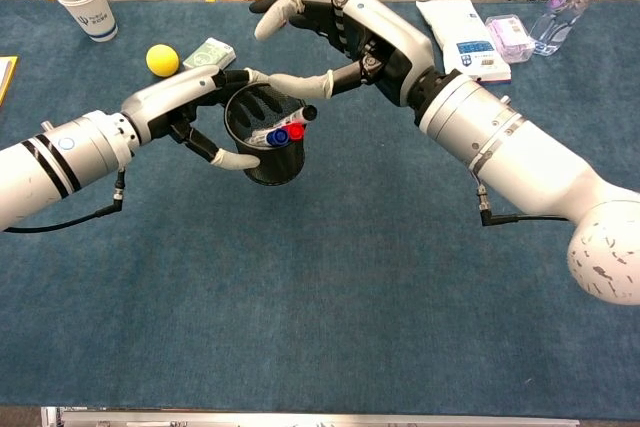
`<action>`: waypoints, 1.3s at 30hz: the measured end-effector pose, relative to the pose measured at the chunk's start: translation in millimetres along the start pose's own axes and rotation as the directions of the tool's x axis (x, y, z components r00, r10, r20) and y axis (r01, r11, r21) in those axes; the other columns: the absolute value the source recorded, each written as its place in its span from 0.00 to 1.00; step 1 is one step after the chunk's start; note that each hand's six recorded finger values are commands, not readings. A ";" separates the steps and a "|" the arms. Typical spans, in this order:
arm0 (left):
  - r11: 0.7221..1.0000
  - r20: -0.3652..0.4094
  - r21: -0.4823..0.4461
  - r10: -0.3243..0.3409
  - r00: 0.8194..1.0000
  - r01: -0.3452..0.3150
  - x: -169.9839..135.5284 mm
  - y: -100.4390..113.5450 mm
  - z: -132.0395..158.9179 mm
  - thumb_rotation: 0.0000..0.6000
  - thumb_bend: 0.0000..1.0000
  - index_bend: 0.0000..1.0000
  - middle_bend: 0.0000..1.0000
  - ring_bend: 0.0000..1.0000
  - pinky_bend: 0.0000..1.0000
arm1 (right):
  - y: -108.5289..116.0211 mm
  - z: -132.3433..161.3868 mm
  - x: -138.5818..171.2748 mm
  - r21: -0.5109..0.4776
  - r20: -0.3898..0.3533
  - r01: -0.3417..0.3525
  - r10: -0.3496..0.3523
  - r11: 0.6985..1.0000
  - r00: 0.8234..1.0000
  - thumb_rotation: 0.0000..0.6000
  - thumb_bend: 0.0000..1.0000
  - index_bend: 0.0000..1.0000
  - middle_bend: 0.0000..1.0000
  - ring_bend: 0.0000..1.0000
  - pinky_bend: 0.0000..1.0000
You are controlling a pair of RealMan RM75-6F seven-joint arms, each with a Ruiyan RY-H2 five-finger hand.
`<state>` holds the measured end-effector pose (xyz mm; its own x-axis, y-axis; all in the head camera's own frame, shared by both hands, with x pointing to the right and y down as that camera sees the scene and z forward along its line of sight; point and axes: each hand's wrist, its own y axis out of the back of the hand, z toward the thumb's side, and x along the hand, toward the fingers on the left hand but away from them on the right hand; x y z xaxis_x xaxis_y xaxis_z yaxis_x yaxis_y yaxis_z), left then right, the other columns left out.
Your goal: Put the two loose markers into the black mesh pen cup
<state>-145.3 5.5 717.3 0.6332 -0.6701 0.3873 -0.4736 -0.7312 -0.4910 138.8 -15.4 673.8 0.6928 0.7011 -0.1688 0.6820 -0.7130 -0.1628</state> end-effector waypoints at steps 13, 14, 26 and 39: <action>1.000 -0.060 -0.003 0.001 0.998 -0.002 -8.8 -2.6 -26.3 1.00 0.22 0.35 0.40 0.35 0.31 | 72.2 29.3 28.9 0.162 -0.080 0.152 -0.140 0.975 0.987 1.00 0.17 0.44 0.20 0.06 0.02; 1.000 -0.064 -0.001 0.002 0.998 -0.002 -8.7 -2.9 -28.5 1.00 0.22 0.35 0.40 0.35 0.31 | 77.7 29.6 32.7 0.183 -0.079 0.162 -0.150 0.970 0.986 1.00 0.17 0.44 0.20 0.06 0.02; 1.000 -0.100 0.020 0.005 0.995 -0.003 -6.4 -10.6 -51.9 1.00 0.22 0.35 0.39 0.33 0.31 | 112.2 16.7 68.4 0.309 -0.033 0.200 -0.200 0.930 0.979 1.00 0.17 0.43 0.20 0.06 0.02; 1.000 -0.106 0.018 -0.007 0.994 0.009 -6.5 -14.1 -57.8 1.00 0.22 0.21 0.26 0.19 0.27 | 116.3 10.7 73.7 0.291 -0.020 0.220 -0.224 0.931 0.974 1.00 0.17 0.43 0.20 0.06 0.02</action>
<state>-178.1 12.8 766.8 0.5680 -0.6744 0.4717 -0.4566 -0.7351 -0.5011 266.6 -46.7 632.0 0.5271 0.8429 -0.1086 0.7192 -0.5105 -0.4713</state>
